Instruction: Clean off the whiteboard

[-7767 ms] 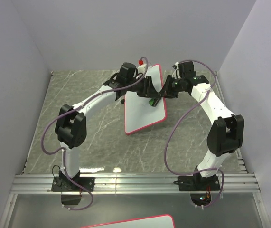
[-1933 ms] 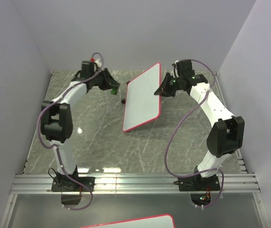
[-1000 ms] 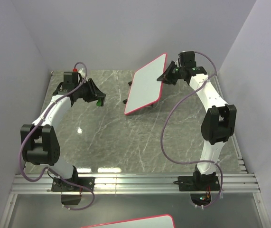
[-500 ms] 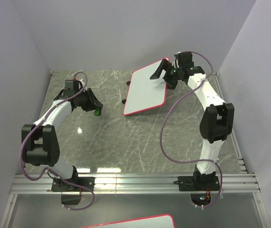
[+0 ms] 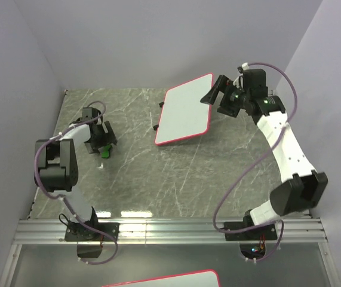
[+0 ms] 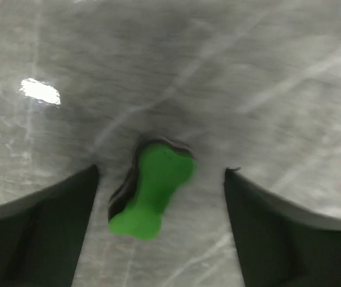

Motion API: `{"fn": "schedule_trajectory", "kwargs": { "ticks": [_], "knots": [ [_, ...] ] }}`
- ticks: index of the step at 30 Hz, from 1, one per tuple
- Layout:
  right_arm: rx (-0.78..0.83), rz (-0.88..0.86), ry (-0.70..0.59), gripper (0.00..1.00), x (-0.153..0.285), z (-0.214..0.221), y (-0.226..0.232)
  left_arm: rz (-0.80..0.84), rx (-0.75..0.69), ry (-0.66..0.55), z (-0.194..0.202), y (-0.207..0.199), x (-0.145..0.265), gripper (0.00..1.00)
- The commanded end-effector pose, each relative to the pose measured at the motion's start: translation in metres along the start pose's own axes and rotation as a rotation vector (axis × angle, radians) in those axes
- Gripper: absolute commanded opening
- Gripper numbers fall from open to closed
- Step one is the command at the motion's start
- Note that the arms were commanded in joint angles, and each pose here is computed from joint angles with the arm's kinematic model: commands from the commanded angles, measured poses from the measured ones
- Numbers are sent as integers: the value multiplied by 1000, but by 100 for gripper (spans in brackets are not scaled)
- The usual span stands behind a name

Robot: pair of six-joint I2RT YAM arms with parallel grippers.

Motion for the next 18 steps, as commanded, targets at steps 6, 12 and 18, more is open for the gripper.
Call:
{"fn": "schedule_trajectory", "kwargs": {
  "ticks": [6,12,18],
  "knots": [
    [34,82,-88,100,57,33,-4,-4,42,-75,-20,2,8,100],
    [39,105,-139,100,94,68,-10,35,72,-210,-30,-4,61,99],
    [26,94,-188,100,118,92,-12,260,59,-255,-14,-19,117,99]
  ]
}}
Point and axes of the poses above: each gripper's point midway between its finger pads, its own x axis back along the fingers, its own y axis along the line the jaws close on, z = x × y, the point moved 7 cm from there along x, back along the fingers, and after that the axes turned 10 degrees about x, right-handed, at the moved point
